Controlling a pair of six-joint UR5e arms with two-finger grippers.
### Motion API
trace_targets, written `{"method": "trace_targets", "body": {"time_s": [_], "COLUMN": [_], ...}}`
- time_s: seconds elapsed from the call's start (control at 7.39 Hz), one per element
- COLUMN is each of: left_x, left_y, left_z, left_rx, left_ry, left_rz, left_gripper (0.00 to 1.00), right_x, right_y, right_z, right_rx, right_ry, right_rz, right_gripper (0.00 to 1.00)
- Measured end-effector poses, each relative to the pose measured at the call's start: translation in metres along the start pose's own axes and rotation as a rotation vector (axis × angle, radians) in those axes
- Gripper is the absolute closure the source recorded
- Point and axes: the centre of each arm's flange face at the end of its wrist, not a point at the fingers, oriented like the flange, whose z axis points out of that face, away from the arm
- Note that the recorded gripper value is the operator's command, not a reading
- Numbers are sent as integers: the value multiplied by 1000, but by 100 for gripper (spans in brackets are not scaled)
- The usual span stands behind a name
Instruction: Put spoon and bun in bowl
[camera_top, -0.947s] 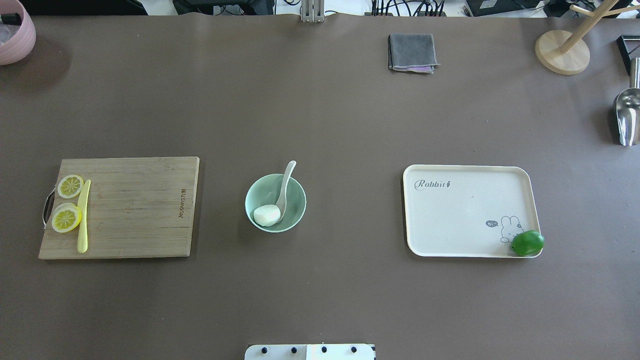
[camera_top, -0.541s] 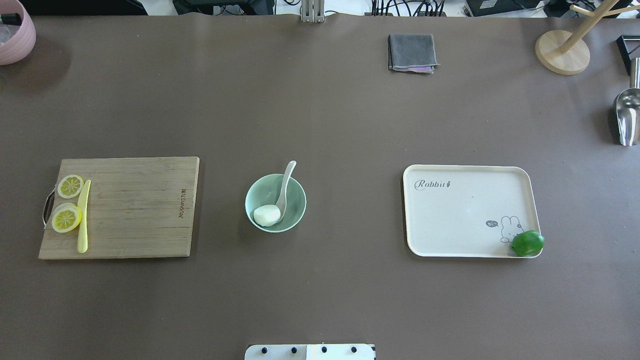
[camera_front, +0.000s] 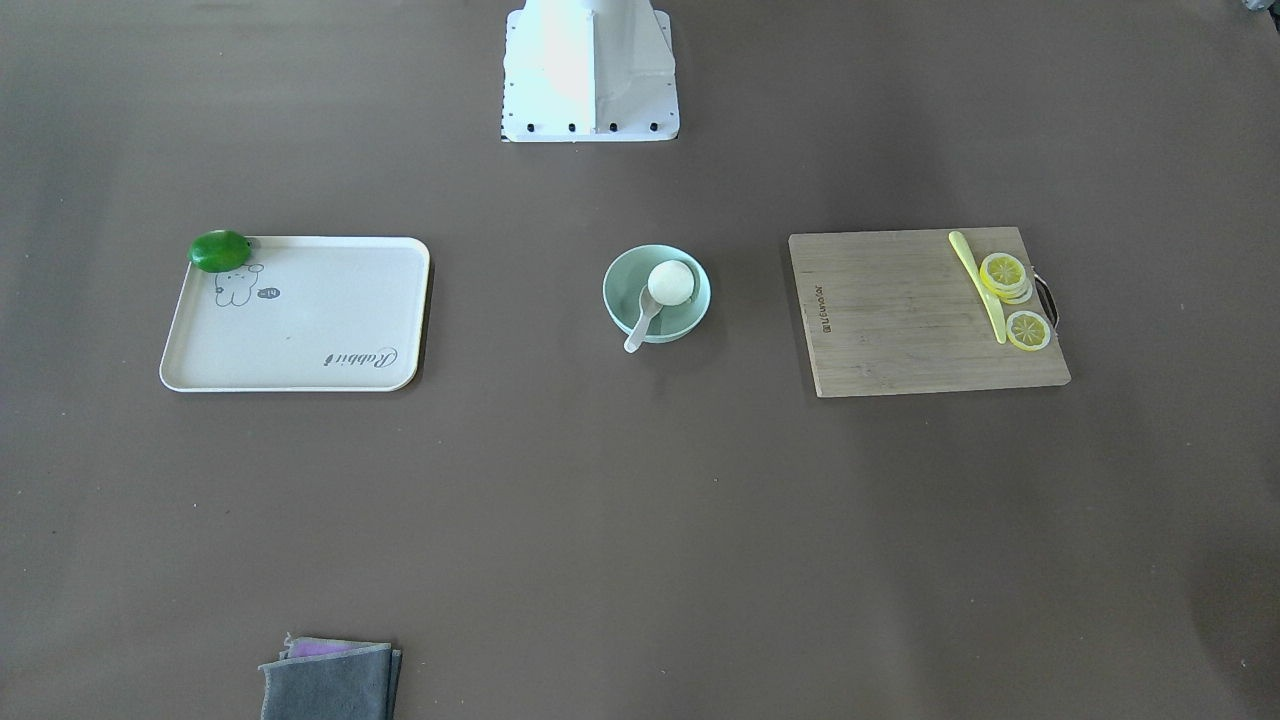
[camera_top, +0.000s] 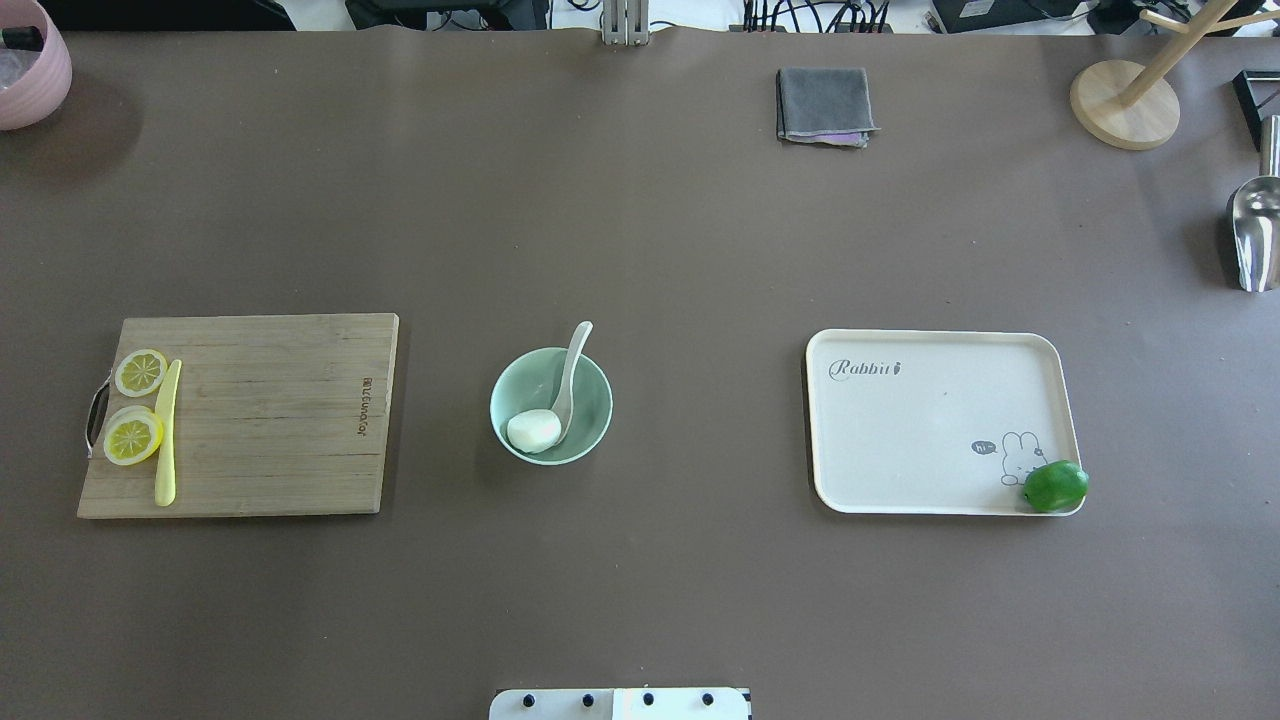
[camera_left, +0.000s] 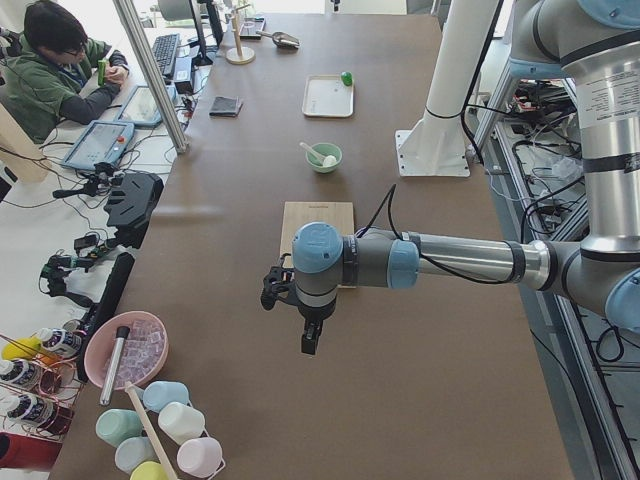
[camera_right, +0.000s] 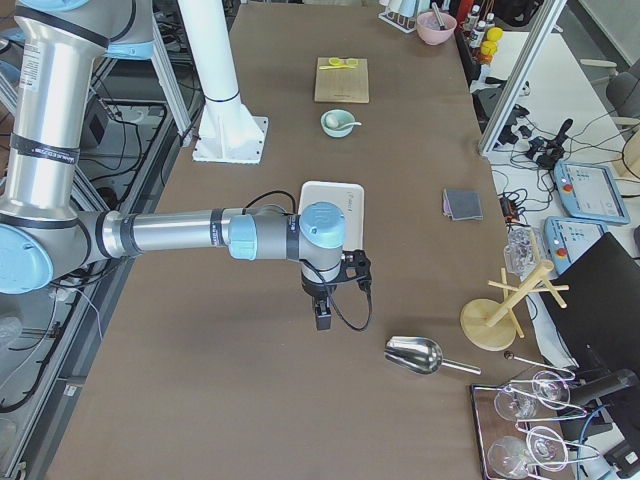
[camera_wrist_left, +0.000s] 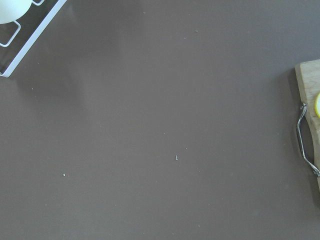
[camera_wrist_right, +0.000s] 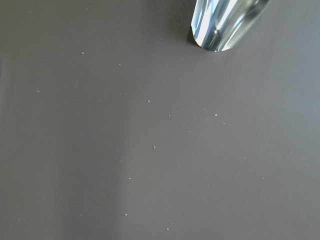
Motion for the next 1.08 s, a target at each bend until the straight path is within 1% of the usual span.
{"method": "trace_targets", "body": {"time_s": [1.08], "left_x": [0], "left_y": [0], "left_z": [1], "left_rx": [-1], "left_ry": [1], "left_rz": [-1], "left_gripper": [2], "right_x": [-8], "right_y": [-1], "right_z": [7], "right_rx": [-24], "right_ry": [-8], "right_rz": [-14], "right_gripper": [0]}}
